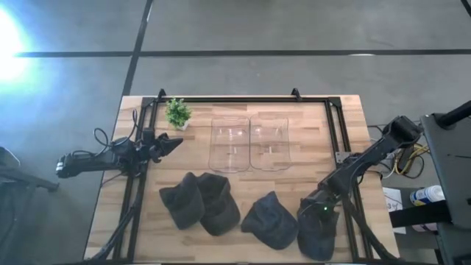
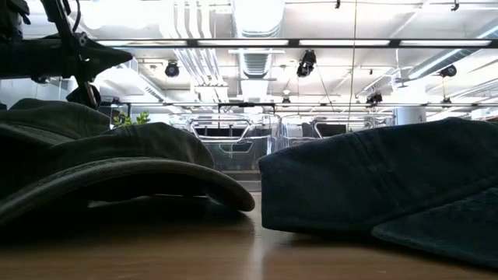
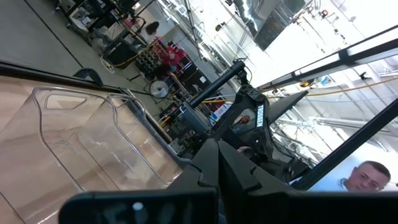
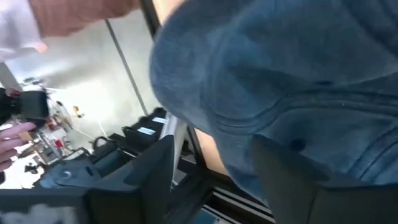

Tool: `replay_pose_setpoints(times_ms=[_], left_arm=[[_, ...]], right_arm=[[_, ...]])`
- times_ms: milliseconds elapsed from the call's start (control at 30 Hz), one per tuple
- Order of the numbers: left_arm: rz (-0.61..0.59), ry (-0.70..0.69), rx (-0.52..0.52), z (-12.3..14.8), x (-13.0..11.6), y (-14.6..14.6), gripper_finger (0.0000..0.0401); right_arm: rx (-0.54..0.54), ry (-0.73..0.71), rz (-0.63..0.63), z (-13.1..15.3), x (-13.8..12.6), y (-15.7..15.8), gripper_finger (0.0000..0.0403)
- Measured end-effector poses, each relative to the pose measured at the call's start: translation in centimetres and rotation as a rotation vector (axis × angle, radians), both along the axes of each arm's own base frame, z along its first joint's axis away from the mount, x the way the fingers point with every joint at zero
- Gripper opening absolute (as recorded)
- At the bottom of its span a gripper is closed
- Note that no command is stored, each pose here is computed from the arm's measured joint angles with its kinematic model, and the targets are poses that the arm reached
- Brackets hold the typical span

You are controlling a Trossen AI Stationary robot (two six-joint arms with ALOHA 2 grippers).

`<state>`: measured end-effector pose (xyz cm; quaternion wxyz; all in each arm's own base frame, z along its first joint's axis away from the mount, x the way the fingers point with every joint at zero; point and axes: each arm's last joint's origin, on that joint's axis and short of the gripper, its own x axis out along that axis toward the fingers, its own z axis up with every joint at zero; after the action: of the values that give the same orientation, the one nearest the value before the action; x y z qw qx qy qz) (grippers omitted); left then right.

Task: Pick & Place hat
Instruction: Put the right blue cap into the right transparent bin

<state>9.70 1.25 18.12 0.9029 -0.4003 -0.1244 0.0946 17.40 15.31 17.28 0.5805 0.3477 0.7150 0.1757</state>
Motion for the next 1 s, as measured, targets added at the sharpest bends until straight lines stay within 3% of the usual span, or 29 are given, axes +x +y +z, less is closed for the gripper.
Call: replay_pose_setpoints(times_ms=[267,667,833,1000], left_arm=[[0.0,-0.001,0.0,0.0,0.0,0.0,0.0],[0.0,-0.006,0.001,0.1,0.0,0.0,0.0],[0.0,-0.005,0.001,0.1,0.0,0.0,0.0],[0.0,-0.005,0.004,0.1,0.0,0.0,0.0]], right_arm=[[-0.06,0.049,0.056,-2.4,0.2,0.7,0.0242],[-0.046,0.041,0.051,-3.6,1.0,1.5,0.0217],[-0.058,0.053,0.055,-4.0,0.8,1.5,0.0151],[-0.061,0.061,0.059,-4.3,0.3,1.1,0.0032]])
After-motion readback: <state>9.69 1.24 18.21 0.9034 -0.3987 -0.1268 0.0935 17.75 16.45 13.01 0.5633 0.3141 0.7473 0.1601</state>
